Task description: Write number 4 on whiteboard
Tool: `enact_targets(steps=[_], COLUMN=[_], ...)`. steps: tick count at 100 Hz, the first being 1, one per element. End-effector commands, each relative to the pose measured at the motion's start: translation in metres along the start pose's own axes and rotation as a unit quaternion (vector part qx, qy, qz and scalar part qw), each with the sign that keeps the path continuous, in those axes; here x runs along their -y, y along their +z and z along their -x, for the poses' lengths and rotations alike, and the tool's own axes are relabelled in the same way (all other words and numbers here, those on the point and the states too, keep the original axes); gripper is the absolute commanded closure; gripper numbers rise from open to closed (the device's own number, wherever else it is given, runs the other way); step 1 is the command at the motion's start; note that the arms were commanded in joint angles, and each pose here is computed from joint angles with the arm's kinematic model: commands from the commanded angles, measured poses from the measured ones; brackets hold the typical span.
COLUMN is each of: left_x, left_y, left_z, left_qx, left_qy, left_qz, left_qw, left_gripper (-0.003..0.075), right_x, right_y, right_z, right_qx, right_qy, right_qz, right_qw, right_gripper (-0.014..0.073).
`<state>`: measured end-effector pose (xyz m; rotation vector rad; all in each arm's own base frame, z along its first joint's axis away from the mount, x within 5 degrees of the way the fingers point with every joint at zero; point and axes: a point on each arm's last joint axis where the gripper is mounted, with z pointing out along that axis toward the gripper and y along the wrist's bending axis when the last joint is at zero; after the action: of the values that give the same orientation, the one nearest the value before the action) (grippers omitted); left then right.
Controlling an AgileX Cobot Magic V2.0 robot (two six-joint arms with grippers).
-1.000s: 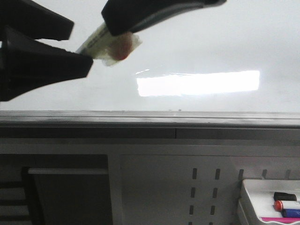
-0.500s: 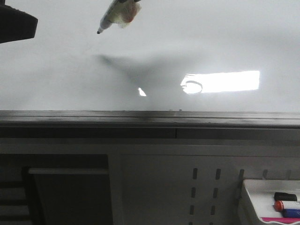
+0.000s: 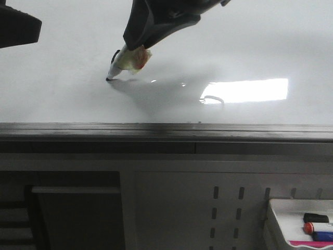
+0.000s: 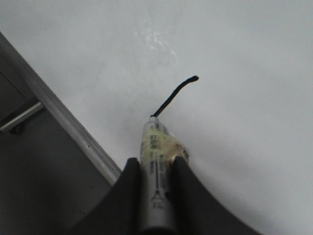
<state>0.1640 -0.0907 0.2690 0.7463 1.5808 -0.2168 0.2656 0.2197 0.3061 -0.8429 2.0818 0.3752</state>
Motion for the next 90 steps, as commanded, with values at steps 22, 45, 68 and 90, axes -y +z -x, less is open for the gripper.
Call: enact_targets(steps=[22, 45, 68, 90], left_x=[-0.003, -0.003, -0.003, -0.003], left_y=[-0.001, -0.001, -0.001, -0.001], left_z=[0.015, 0.015, 0.015, 0.015], left_qx=[0.046, 0.046, 0.046, 0.046], left_qy=[-0.014, -0.014, -0.014, -0.014], left_qz=[0.005, 0.005, 0.005, 0.005], left_qw=[0.999, 0.999, 0.999, 0.999], left_gripper=[0.0281, 0.0281, 0.0281, 0.0281], right_x=[0.016, 0.021, 0.006, 0.015], right_y=[-0.045, -0.059, -0.065, -0.046], right_z=[0.008, 0.012, 0.037, 0.033], right_qx=[0.006, 0.020, 0.087, 0.078], right_qy=[-0.032, -0.027, -0.045, -0.043], right_qz=[-0.034, -0.043, -0.030, -0.042], right_qw=[0.999, 0.999, 0.995, 0.995], right_gripper=[0.0659, 0.0659, 0.0659, 0.0659])
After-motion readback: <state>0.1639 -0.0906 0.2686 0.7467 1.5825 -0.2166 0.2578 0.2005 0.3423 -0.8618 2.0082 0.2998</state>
